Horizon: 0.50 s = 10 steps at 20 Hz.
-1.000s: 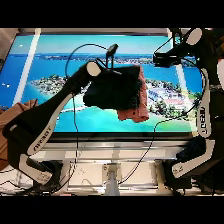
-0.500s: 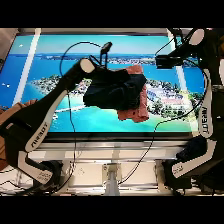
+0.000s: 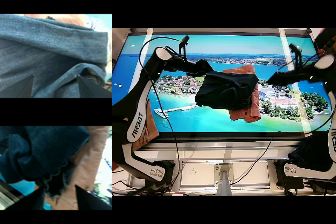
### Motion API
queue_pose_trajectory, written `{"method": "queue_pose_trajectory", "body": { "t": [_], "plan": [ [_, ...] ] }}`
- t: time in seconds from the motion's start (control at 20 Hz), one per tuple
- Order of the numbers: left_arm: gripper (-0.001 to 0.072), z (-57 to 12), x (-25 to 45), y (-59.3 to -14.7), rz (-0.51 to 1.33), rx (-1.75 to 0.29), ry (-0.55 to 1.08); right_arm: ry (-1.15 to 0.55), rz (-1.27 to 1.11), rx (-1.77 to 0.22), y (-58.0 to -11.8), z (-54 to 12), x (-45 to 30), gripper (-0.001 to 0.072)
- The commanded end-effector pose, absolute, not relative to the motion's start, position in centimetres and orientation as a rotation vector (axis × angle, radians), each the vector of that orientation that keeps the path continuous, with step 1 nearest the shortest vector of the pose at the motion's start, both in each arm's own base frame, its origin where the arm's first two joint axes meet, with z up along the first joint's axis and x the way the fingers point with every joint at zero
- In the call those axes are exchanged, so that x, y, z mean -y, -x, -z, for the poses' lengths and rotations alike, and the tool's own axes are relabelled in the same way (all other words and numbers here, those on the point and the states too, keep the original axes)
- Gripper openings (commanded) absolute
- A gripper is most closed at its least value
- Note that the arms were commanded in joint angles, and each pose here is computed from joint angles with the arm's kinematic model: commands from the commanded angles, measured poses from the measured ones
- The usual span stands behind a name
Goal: Fold the clothes and pants, and hang the long-sleeved shirts on hangers.
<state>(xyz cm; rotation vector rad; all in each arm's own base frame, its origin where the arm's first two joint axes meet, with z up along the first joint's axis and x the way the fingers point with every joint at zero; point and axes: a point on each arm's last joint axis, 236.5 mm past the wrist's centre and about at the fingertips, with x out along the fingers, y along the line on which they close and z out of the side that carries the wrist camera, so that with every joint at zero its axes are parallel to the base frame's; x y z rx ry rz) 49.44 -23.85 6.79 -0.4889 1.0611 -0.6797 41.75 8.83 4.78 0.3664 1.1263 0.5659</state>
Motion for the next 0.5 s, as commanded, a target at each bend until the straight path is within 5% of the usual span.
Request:
{"method": "queue_pose_trajectory", "body": {
  "t": [0.0, 0.05, 0.15, 0.45],
  "plan": [
    [0.0491, -8.1, 25.4, -49.3, 0.756, -1.012, 0.493, -0.551, -0.537, -1.09, -40.7, -1.0, -11.8, 0.0564],
    [0.0381, -8.1, 27.0, -49.1, 0.781, -0.987, 0.459, -0.569, -0.54, -1.096, -40.4, -0.4, -12.8, 0.0565],
    [0.0038, -8.3, 30.3, -48.9, 0.842, -0.899, 0.353, -0.605, -0.558, -1.068, -40.8, -0.8, -15.0, 0.0564],
    [0.0033, -5.1, 35.5, -50.5, 0.723, -0.637, -0.242, -0.651, -0.566, -1.004, -42.0, -2.1, -17.1, 0.0563]
  ]
}}
